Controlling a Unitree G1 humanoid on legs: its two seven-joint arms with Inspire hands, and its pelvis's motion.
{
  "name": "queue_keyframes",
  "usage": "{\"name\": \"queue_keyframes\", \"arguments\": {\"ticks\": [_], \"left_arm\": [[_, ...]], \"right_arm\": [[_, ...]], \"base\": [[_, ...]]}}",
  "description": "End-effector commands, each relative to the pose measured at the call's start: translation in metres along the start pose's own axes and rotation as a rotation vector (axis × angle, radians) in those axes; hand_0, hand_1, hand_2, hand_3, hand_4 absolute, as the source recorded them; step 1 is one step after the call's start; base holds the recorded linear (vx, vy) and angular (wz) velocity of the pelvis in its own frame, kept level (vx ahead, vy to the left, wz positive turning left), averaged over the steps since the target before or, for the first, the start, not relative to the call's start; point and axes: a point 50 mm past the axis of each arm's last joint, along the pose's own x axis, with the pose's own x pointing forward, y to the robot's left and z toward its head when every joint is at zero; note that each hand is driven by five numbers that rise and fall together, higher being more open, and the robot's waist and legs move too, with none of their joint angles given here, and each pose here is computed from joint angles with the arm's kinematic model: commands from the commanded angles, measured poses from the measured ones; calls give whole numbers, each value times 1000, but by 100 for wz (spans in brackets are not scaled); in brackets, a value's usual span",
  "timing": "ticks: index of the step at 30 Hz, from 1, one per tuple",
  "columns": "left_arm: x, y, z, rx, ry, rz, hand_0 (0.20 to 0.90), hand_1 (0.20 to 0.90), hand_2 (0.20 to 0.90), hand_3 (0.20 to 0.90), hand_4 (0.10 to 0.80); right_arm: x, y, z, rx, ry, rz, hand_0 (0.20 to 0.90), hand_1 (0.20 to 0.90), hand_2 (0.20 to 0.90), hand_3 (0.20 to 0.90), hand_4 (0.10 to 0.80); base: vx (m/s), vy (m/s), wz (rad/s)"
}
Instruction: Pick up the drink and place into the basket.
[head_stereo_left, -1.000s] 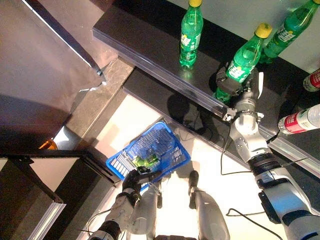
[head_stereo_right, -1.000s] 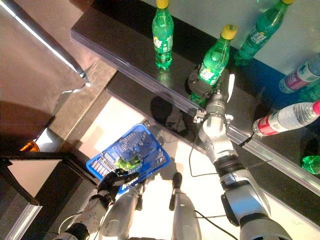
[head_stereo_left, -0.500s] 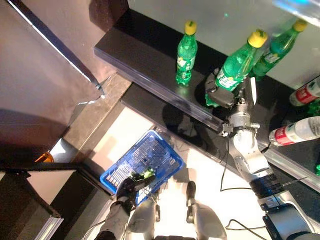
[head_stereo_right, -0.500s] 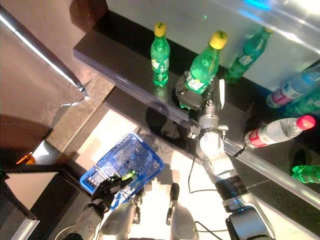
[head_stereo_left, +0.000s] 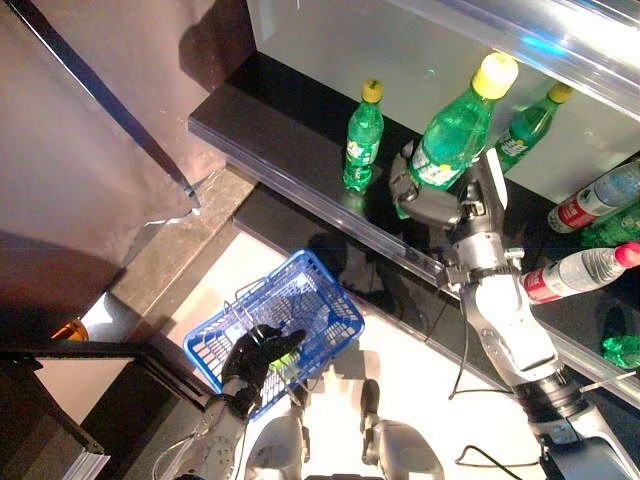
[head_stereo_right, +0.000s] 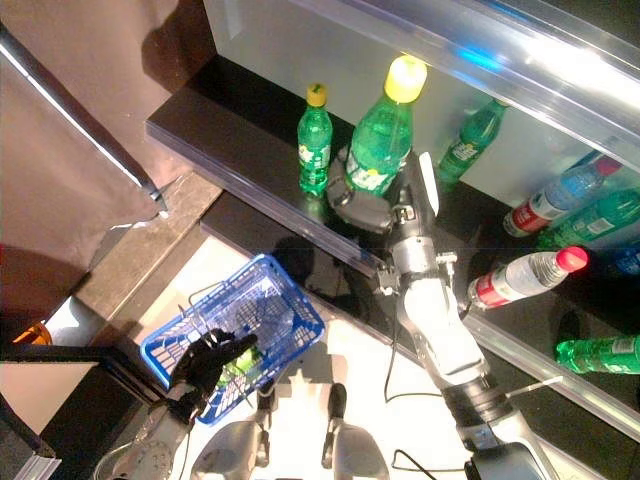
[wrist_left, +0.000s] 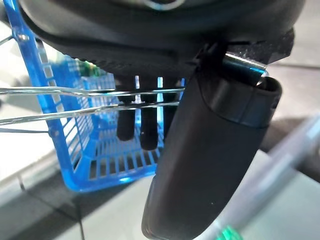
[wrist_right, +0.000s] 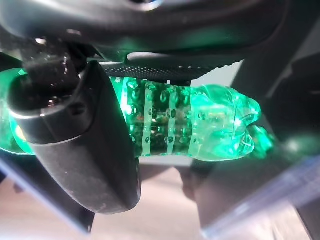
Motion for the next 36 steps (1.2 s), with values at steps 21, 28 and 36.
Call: {"name": "queue_keyframes", "arguments": {"ticks": [21, 28, 36], "left_arm": [[-34, -98, 95, -38, -299, -589, 300, 300, 300, 200, 100], [-39, -117, 91, -61, -247, -741, 300, 300, 300, 200, 100], [-46, -143, 87, -158, -203, -913, 300, 300, 300, 200, 100]], "right_arm": [[-12, 60, 45, 227, -250, 289, 300, 300, 300, 200, 100], [-6, 82, 42, 326, -201, 343, 300, 300, 300, 200, 100], [-15, 108, 16, 452, -65, 367, 300, 300, 300, 200, 100]], "base": [[-3, 1, 0], [5, 22, 3], [-10, 35, 4]]}}
